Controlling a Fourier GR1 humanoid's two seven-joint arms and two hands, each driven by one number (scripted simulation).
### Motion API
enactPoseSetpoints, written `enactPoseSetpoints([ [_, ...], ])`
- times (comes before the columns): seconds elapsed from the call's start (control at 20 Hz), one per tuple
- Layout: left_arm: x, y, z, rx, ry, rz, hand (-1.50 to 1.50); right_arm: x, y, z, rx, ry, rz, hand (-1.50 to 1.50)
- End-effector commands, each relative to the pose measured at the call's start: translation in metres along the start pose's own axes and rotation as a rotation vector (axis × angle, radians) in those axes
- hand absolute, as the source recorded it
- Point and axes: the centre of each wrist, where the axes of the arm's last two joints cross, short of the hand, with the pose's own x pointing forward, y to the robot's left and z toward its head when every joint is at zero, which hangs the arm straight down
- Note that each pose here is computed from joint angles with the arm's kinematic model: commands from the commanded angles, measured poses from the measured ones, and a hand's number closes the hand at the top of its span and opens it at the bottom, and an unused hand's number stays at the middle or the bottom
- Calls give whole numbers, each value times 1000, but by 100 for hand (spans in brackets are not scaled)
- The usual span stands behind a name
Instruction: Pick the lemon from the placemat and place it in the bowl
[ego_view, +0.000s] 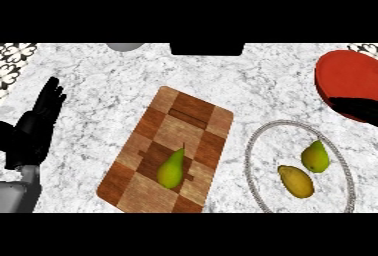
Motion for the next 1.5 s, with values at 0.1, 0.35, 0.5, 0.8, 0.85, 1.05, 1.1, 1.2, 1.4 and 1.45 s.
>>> enactPoseSetpoints([
  [0.1,-3,-10,-5,-14,-9,-6,0,13,9,-39,209,66,95,-150],
  [0.35,2,-2,7,-4,1,-10,0,17,34,-59,348,82,101,-150],
  [0.5,-16,3,6,6,-3,-9,0,11,45,-64,423,134,150,-150],
  [0.8,1,8,8,-7,10,15,0,6,74,-63,465,138,223,-150],
  [0.85,-3,2,0,13,11,-1,0,13,69,-64,443,136,249,-150],
  [1.05,-4,-10,8,2,-5,-18,0,3,77,-67,323,88,304,-150],
  [1.1,-5,-9,14,16,1,1,0,2,69,-59,300,89,313,-150],
  [1.2,-1,-3,12,5,13,-11,0,12,112,-76,285,74,300,-150],
  [1.4,-7,9,7,17,-9,-4,0,-1,105,-64,336,93,264,-150],
  [1.45,1,9,2,18,6,-10,0,8,118,-66,349,115,266,-150],
])
